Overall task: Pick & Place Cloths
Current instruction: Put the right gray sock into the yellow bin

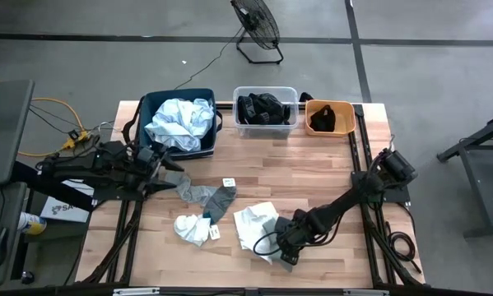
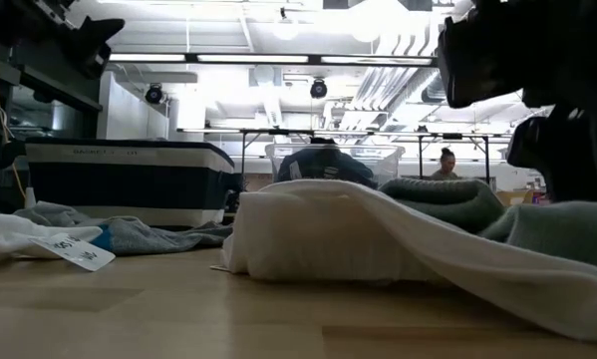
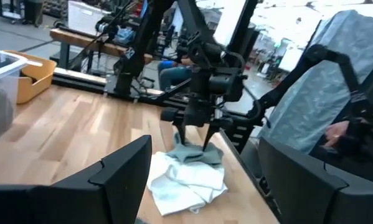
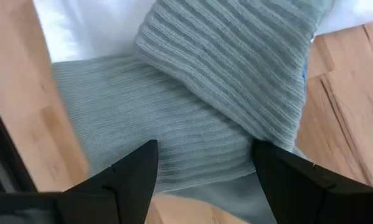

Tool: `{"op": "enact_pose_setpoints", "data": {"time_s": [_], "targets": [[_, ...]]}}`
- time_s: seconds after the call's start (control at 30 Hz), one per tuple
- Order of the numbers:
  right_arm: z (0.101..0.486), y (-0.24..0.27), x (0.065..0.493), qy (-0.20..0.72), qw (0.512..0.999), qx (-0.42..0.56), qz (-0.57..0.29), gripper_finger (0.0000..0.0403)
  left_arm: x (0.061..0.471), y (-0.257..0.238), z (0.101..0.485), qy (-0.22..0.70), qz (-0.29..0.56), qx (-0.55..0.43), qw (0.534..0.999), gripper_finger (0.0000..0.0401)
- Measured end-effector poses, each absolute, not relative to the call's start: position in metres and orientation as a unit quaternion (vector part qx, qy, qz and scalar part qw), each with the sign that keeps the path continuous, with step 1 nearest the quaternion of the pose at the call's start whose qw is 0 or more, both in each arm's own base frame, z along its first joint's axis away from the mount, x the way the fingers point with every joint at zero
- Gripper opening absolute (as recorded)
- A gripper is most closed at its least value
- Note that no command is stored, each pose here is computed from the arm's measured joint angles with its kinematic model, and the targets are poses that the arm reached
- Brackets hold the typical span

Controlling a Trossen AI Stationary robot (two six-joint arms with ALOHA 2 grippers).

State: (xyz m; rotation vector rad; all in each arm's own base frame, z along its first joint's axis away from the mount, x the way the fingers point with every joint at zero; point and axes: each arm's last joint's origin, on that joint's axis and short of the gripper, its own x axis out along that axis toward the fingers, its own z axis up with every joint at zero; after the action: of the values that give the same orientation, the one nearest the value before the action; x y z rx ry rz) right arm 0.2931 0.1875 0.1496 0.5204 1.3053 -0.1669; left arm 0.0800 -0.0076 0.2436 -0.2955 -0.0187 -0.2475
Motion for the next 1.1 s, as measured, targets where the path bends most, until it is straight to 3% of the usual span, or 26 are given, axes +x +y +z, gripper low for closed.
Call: {"op": "enact_pose_setpoints", "data": {"time_s": [0.13, 0.27, 0.57, 0.83, 1.1], "targets": [[0.138, 0.189, 0.295, 0.61, 0.754, 0.229, -0.082, 0.0244, 0.074, -0.008, 0.238, -0.012, -0.135, -0.15, 0.979, 0.029], [0.128, 0.189, 0.295, 0.625, 0.743, 0.223, -0.088, 0.0206, 0.071, -0.008, 0.233, -0.001, -0.136, -0.155, 0.979, 0.029], [0.128, 0.186, 0.3, 0.629, 0.725, 0.267, -0.083, 0.0021, 0.072, -0.008, 0.228, 0.025, -0.132, -0.158, 0.978, 0.029], [0.157, 0.175, 0.298, 0.613, 0.688, 0.372, -0.11, 0.0008, 0.072, -0.008, 0.227, 0.033, -0.13, -0.159, 0.978, 0.029], [0.23, 0.154, 0.272, 0.522, 0.735, 0.407, -0.148, 0.0006, 0.072, -0.008, 0.227, 0.032, -0.129, -0.17, 0.976, 0.029]]}}
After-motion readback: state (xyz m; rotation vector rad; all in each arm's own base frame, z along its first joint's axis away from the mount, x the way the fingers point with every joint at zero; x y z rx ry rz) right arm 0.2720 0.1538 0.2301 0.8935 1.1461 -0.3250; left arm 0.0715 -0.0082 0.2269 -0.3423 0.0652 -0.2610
